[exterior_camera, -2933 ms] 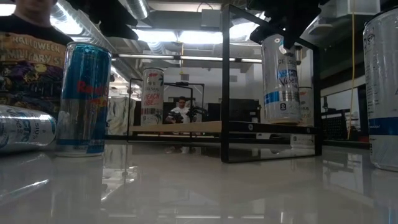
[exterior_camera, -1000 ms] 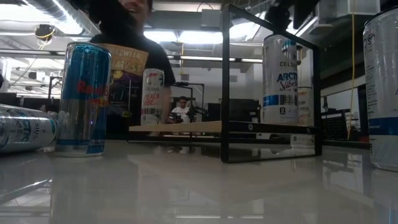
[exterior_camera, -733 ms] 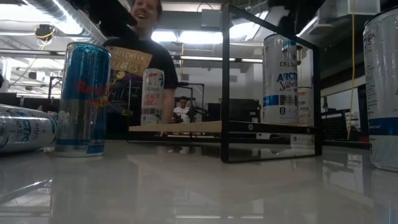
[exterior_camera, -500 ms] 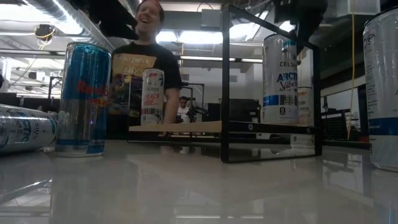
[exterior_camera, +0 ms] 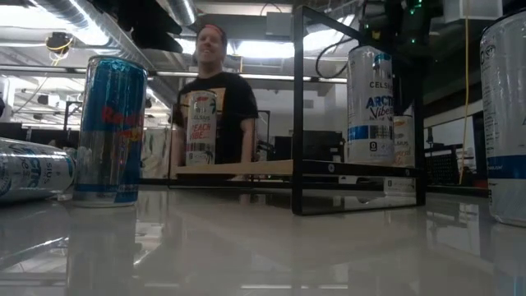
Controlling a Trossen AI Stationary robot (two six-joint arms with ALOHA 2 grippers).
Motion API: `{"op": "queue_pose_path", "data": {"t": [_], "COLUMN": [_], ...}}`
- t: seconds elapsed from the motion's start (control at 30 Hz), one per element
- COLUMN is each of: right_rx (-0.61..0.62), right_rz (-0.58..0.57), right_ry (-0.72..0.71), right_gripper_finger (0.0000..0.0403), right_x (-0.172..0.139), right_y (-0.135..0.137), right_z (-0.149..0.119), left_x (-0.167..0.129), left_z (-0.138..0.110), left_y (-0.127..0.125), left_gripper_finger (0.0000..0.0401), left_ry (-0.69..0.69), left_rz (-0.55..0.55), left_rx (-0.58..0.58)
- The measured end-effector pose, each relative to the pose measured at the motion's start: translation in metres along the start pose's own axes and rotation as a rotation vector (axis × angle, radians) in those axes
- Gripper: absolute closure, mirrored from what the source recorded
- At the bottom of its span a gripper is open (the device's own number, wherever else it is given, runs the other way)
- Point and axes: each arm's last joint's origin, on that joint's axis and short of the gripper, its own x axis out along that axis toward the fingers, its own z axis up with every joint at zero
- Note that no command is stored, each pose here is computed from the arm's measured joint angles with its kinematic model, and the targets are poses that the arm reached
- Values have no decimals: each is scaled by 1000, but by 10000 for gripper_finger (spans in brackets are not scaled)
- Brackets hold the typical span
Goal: Place canned beverage on shelf
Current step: Put the top white-orange soda can on the shelf
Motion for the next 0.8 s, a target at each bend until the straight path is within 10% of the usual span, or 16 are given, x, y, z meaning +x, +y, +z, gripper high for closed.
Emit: {"op": "queue_pose_path", "data": {"t": [0.8], "right_rx": [-6], "right_rz": [-99], "right_ry": [-59], "right_gripper_finger": [15], "right_x": [19], "right_y": [-6], "right_z": [5], "left_x": [0], "left_z": [0], "left_y": [0], "left_gripper_finger": [51], "left_ry": [0], "left_rz": [0], "left_rx": [0]}}
